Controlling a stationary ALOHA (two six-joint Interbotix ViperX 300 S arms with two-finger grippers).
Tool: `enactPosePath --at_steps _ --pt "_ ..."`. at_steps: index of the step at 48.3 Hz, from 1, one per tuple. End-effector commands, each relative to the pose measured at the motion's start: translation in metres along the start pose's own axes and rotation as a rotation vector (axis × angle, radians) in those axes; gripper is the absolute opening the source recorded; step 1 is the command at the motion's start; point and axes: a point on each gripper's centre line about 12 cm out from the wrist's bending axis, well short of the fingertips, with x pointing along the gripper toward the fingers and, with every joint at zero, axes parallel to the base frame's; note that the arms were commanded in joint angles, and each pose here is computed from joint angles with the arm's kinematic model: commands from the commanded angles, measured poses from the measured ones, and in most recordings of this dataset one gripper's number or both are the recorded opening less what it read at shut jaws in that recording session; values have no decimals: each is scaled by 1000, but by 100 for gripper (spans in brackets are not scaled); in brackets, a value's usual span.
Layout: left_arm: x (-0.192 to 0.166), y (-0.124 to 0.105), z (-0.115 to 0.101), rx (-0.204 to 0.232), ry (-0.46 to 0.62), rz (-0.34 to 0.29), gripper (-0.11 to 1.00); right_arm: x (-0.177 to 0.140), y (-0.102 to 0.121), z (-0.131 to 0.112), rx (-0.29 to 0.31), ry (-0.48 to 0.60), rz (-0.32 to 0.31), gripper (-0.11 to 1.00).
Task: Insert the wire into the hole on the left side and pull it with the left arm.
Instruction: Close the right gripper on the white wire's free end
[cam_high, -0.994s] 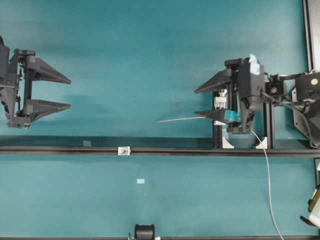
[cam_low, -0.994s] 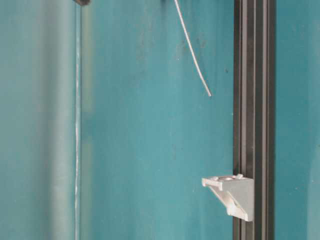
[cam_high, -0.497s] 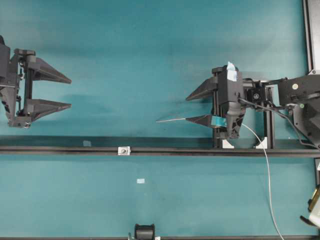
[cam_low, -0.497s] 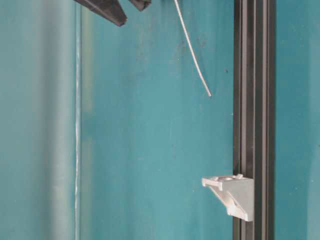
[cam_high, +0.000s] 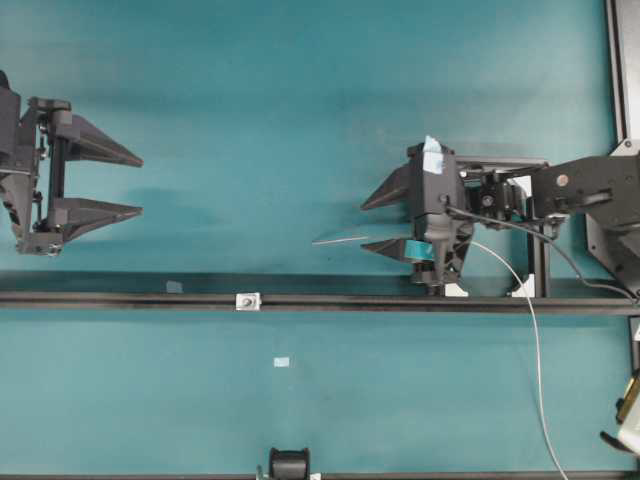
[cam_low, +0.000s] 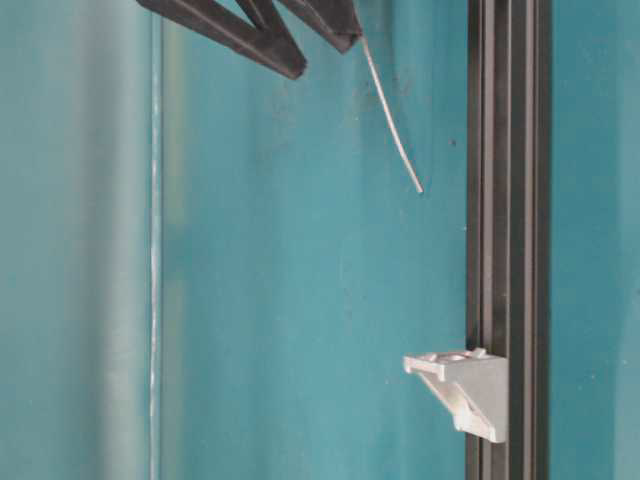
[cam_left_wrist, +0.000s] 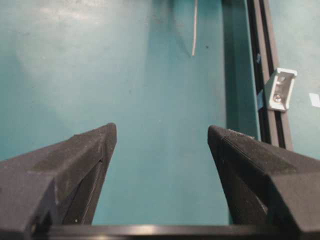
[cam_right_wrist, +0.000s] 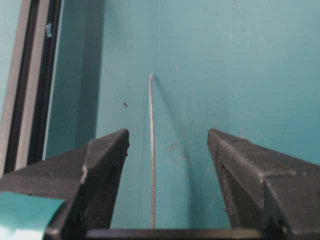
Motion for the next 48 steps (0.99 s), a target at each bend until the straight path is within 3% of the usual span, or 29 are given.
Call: enactPosePath --at_steps 1,48 --pt "2 -1 9 -1 -25 -1 92 2 3 10 1 -26 9 71" --pt "2 -1 9 -15 -25 -1 92 19 1 2 22 14 -2 67"
